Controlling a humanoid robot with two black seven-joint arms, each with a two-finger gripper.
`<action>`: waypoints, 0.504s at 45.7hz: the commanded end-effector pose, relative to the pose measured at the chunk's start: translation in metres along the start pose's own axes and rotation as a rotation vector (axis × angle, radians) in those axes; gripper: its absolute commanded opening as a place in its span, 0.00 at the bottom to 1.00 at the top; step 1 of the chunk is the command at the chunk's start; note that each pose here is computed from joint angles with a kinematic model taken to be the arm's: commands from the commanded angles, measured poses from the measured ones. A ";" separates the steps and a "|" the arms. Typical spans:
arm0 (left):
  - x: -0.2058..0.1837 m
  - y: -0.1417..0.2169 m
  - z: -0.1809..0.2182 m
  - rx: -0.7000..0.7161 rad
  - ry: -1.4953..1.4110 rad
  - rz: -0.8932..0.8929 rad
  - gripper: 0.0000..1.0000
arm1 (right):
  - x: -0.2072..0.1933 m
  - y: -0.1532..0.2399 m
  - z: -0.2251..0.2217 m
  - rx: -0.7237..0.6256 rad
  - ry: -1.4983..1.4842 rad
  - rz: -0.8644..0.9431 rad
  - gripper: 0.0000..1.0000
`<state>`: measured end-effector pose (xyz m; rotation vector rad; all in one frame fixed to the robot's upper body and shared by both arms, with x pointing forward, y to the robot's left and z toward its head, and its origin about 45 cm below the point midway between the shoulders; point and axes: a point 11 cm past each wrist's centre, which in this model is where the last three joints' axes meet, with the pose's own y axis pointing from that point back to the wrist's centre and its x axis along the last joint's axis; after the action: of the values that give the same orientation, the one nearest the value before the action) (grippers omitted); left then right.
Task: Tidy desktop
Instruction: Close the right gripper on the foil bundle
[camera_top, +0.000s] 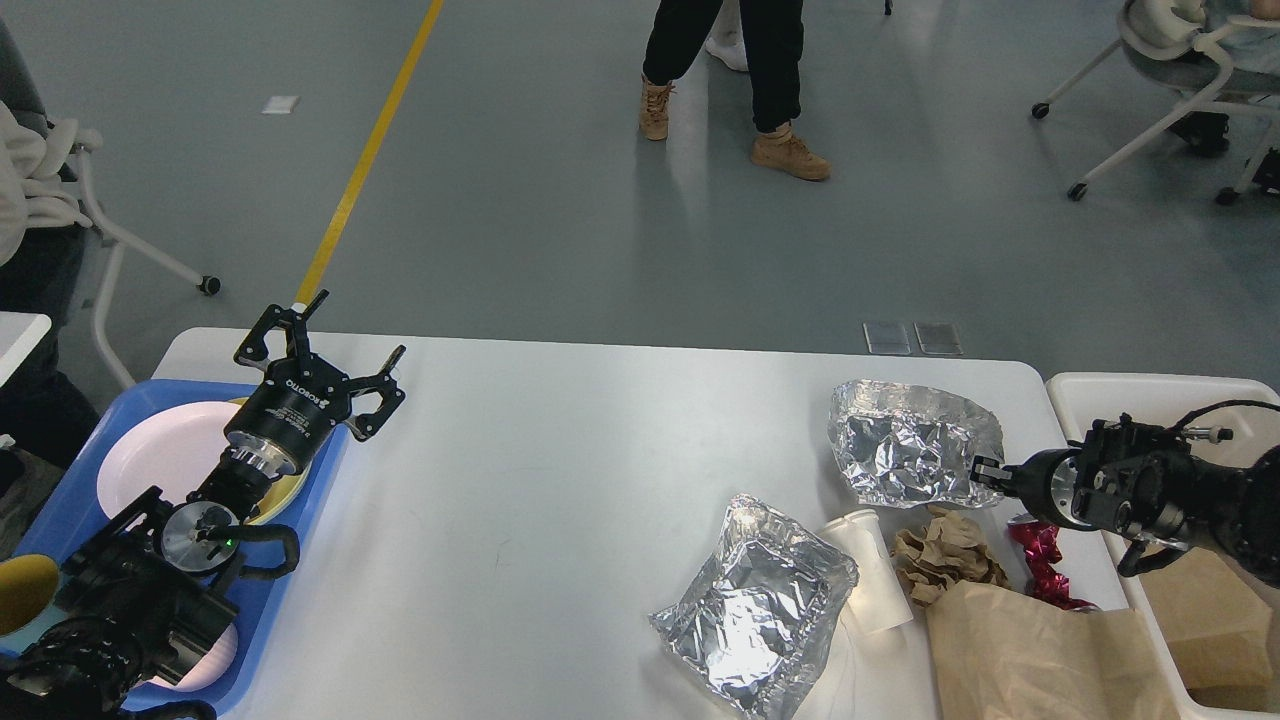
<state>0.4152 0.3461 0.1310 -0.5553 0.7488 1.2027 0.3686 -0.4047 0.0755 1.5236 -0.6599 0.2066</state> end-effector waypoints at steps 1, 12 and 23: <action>0.000 0.000 0.000 0.002 0.000 0.000 0.97 | 0.004 0.001 -0.003 0.008 -0.004 0.007 0.00; 0.000 0.000 0.000 0.000 0.000 0.000 0.97 | 0.013 0.004 -0.007 0.019 -0.007 0.021 0.00; 0.000 0.000 0.000 0.000 0.000 0.000 0.97 | 0.006 0.018 -0.018 0.038 0.029 -0.059 0.00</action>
<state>0.4152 0.3461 0.1310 -0.5553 0.7487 1.2027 0.3741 -0.3928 0.0894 1.5589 -0.6423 0.2060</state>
